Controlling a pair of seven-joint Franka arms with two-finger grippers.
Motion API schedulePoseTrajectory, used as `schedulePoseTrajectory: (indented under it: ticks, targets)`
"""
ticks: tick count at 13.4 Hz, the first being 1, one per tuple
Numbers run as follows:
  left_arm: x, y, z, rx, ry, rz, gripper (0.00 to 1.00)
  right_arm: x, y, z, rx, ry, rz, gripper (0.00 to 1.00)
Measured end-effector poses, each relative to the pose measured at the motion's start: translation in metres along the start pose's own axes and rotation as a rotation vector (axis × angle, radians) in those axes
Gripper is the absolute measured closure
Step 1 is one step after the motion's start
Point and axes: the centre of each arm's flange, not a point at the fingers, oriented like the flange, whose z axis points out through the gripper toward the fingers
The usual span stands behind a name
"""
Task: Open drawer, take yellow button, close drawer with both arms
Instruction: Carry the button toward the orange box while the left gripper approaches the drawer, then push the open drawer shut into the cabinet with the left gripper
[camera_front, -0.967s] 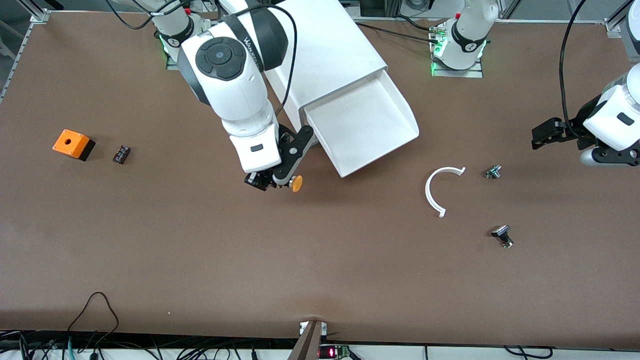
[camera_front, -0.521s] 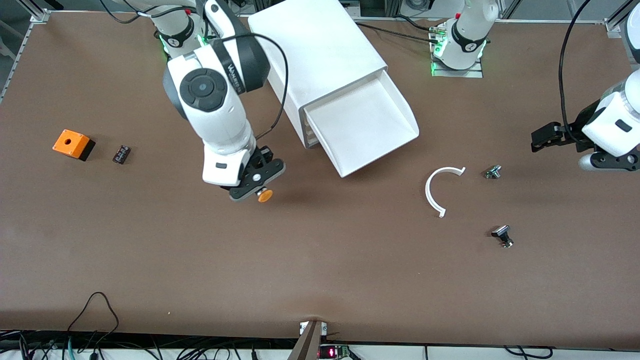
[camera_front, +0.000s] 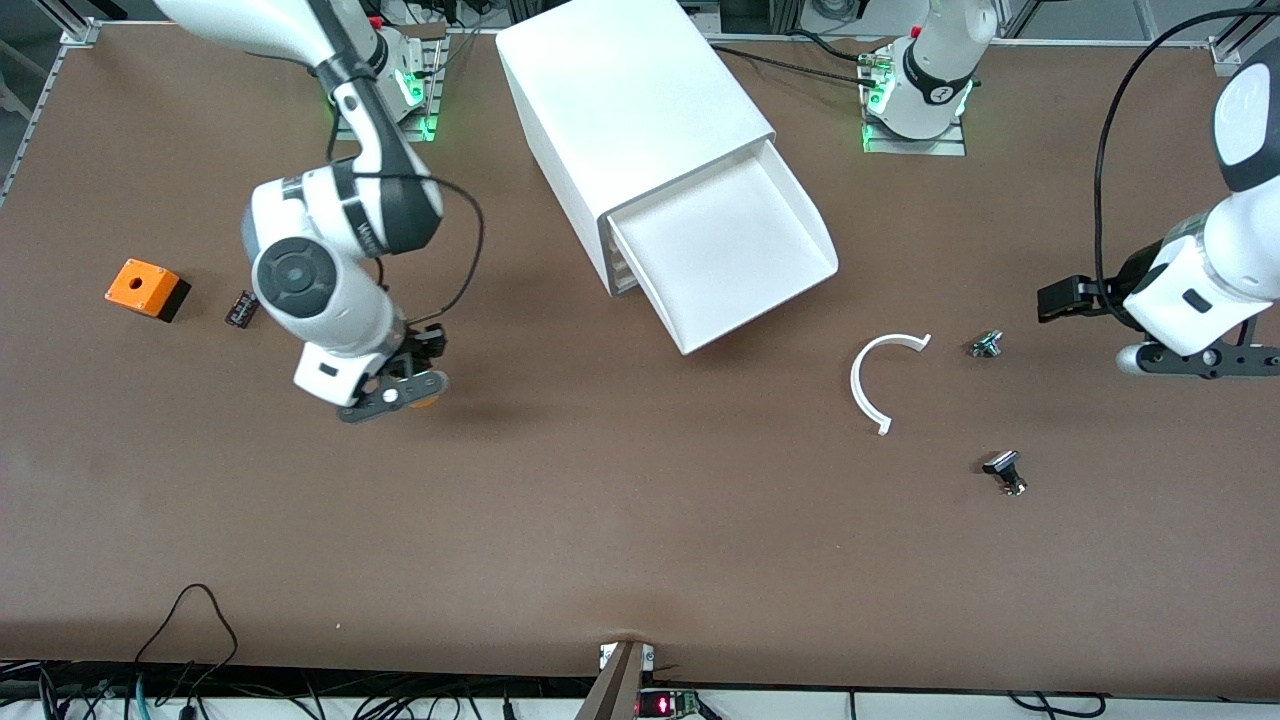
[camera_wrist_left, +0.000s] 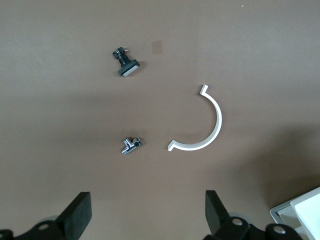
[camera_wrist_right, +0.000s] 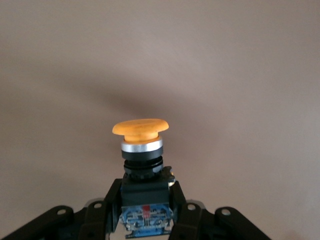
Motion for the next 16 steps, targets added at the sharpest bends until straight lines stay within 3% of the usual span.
schedulePoseTrajectory:
  ticks: [2, 6, 9, 13, 16]
  targets:
    - [0.001, 0.002, 0.002, 0.006, -0.004, 0.005, 0.0, -0.015, 0.031, 0.029, 0.009, -0.019, 0.009, 0.57]
    - [0.001, 0.008, 0.004, 0.008, -0.005, 0.015, 0.0, -0.047, 0.092, 0.077, 0.021, 0.007, -0.045, 0.57]
    - [0.006, 0.04, 0.029, -0.012, 0.048, 0.007, 0.0, -0.078, 0.135, 0.113, 0.029, 0.016, -0.112, 0.57]
    - [-0.004, 0.103, 0.099, -0.059, 0.081, -0.161, 0.0, -0.106, 0.188, 0.136, 0.034, 0.028, -0.185, 0.57]
    - [-0.015, 0.139, 0.133, -0.096, 0.093, -0.281, 0.0, -0.105, 0.189, 0.143, 0.027, 0.041, -0.224, 0.57]
